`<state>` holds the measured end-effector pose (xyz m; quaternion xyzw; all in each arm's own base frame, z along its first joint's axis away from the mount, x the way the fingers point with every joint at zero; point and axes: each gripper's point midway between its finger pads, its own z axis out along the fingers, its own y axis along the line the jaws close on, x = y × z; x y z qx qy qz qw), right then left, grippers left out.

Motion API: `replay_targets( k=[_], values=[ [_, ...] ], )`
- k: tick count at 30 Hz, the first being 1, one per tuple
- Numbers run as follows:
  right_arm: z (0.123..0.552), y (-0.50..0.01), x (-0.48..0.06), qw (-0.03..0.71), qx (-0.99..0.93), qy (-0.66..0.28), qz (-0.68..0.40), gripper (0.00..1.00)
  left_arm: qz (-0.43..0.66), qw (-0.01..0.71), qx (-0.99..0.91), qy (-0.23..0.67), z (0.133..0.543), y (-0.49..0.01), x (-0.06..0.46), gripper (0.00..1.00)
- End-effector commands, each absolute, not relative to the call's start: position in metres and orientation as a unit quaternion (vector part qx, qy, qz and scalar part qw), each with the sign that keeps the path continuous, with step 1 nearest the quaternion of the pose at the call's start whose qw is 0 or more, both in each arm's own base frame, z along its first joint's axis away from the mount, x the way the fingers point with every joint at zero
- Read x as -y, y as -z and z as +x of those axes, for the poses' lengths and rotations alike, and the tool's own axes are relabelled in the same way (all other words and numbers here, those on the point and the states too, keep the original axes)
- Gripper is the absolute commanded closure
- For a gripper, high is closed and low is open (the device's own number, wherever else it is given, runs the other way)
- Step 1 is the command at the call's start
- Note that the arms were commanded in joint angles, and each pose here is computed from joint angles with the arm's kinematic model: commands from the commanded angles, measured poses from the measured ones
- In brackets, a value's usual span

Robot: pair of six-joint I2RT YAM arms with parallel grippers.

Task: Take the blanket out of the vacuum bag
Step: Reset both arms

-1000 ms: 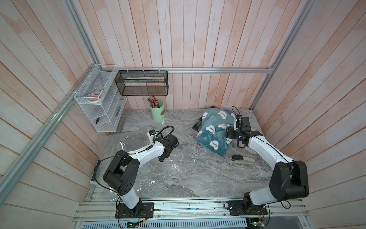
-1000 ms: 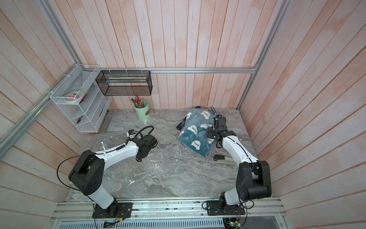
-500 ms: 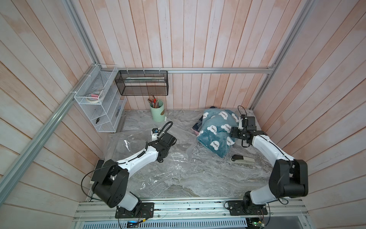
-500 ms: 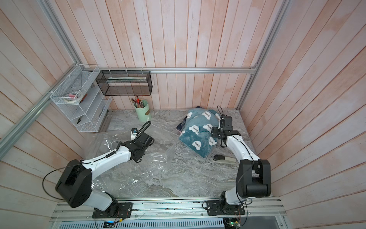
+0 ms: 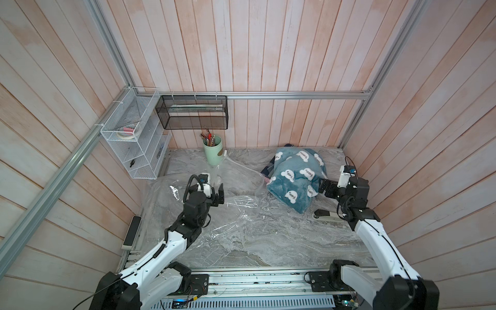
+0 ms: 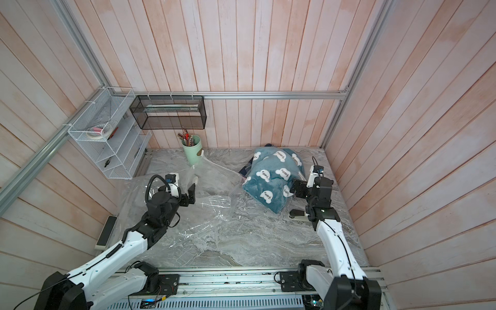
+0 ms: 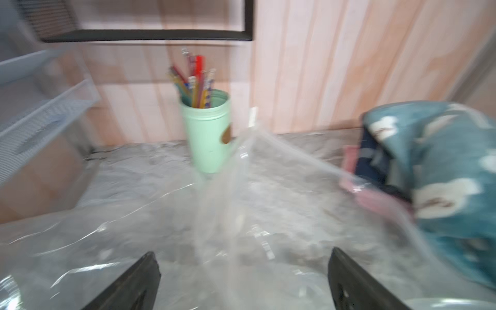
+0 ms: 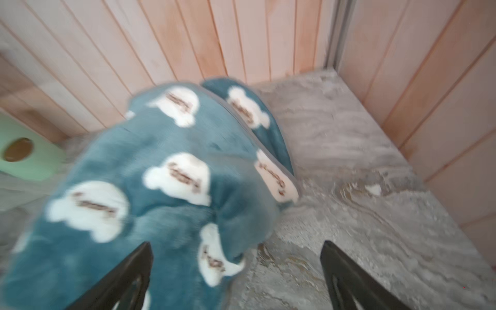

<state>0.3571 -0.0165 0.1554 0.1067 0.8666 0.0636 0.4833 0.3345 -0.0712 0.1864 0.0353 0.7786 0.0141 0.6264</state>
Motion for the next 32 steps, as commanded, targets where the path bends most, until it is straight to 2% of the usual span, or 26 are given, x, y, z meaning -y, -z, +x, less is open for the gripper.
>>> replay_targets(
  k=[1,5,6,10,12,13,15,16,24,26,28,32],
  values=[
    [0.371,-0.147,0.035,0.528,-0.843,-0.014,0.106,0.02,-0.018,0.687,-0.719,-0.102,0.333,-0.199,0.021,0.0],
    [0.353,-0.129,0.06,0.608,-0.777,0.037,0.16,0.02,-0.051,0.709,-0.698,-0.08,0.336,-0.17,-0.004,0.0],
    [0.348,-0.139,0.064,0.648,-0.742,0.036,0.168,0.02,-0.054,0.725,-0.682,-0.083,0.338,-0.172,-0.009,0.0],
    [0.339,-0.148,0.036,0.704,-0.706,0.013,0.081,0.02,-0.029,0.712,-0.699,-0.061,0.364,-0.149,-0.007,0.0],
    [0.33,-0.154,0.026,0.742,-0.668,0.001,0.055,0.02,0.042,0.681,-0.731,0.014,0.37,-0.135,0.014,0.0],
    [0.338,-0.15,0.022,0.729,-0.683,0.012,0.045,0.02,0.077,0.693,-0.715,0.043,0.368,-0.139,0.025,0.0],
    [0.365,-0.128,0.018,0.663,-0.747,0.031,0.039,0.02,0.063,0.689,-0.721,0.04,0.366,-0.138,0.019,0.0],
    [0.373,-0.13,0.014,0.671,-0.74,0.028,0.025,0.02,0.056,0.687,-0.724,0.037,0.368,-0.137,0.017,0.0],
    [0.334,-0.154,0.011,0.737,-0.671,0.073,0.035,0.02,0.023,0.685,-0.728,0.021,0.375,-0.137,0.005,0.0],
    [0.349,-0.145,0.01,0.714,-0.697,0.058,0.029,0.02,0.004,0.666,-0.746,0.012,0.386,-0.131,-0.002,0.0],
    [0.373,-0.127,0.012,0.662,-0.749,0.027,0.022,0.02,0.001,0.668,-0.744,0.009,0.385,-0.131,-0.004,0.0],
    [0.359,-0.138,0.015,0.698,-0.713,0.051,0.036,0.02,-0.004,0.662,-0.749,0.006,0.389,-0.13,-0.005,0.0]
  ],
)
